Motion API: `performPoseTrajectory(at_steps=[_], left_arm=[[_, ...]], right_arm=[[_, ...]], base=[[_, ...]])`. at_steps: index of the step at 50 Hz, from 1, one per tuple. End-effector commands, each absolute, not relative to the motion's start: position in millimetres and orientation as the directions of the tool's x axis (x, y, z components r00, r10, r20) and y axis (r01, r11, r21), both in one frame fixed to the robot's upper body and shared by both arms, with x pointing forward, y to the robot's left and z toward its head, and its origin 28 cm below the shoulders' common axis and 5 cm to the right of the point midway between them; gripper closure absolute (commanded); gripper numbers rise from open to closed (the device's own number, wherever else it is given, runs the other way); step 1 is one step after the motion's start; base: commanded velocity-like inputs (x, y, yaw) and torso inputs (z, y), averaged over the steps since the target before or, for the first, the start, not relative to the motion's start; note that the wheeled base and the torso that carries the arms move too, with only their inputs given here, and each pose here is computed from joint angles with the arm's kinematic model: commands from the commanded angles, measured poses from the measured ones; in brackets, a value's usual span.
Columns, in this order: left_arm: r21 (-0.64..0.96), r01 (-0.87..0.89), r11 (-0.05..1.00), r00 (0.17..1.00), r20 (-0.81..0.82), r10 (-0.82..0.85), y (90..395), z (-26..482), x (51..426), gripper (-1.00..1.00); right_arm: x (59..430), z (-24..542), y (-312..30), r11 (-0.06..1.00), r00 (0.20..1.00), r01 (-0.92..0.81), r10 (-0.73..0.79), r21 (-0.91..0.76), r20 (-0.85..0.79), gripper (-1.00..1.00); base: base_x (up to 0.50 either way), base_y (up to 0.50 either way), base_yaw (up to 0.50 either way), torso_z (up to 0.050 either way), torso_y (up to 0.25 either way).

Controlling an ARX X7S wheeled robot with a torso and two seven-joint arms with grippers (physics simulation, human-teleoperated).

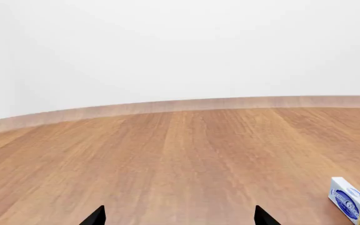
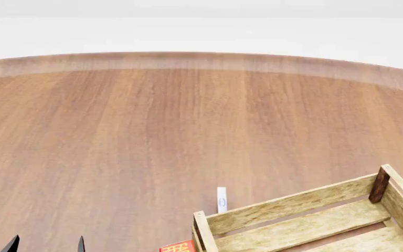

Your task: Pick up the tomato sauce, and put it in the wooden tray.

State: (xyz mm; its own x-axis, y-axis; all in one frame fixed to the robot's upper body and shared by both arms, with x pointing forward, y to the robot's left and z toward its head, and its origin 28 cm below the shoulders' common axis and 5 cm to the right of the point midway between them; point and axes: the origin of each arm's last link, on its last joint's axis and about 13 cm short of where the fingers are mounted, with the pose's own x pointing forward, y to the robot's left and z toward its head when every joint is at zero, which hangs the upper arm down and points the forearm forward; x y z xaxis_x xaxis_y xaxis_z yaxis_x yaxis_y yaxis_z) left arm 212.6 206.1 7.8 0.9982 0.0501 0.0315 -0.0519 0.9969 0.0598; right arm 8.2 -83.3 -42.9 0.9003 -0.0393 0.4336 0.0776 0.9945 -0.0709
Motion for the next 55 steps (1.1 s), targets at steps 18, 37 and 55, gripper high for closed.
performPoseTrajectory(at_steps=[18,37,55], left_arm=[[0.066,-0.053,0.996,0.998,0.031,0.051,205.0,9.2,209.0,-1.00],[0.066,-0.054,0.996,0.998,0.030,0.052,205.4,9.9,211.4,-1.00],[0.064,-0.056,0.996,0.998,0.030,0.054,205.5,11.0,211.2,-1.00]], right_arm=[[37.5,22.1,-90.9,0.994,0.778,0.105,-0.089,0.012,0.622,1.00],[93.0,62.1,-102.7,0.988,0.847,0.137,-0.155,0.074,0.509,1.00],[130.2,94.3,-113.0,0.978,0.865,0.172,-0.208,0.119,0.457,1.00]], base=[[0.00,0.00,0.00,0.000,0.001],[0.00,0.00,0.00,0.000,0.000],[0.00,0.00,0.00,0.000,0.000]])
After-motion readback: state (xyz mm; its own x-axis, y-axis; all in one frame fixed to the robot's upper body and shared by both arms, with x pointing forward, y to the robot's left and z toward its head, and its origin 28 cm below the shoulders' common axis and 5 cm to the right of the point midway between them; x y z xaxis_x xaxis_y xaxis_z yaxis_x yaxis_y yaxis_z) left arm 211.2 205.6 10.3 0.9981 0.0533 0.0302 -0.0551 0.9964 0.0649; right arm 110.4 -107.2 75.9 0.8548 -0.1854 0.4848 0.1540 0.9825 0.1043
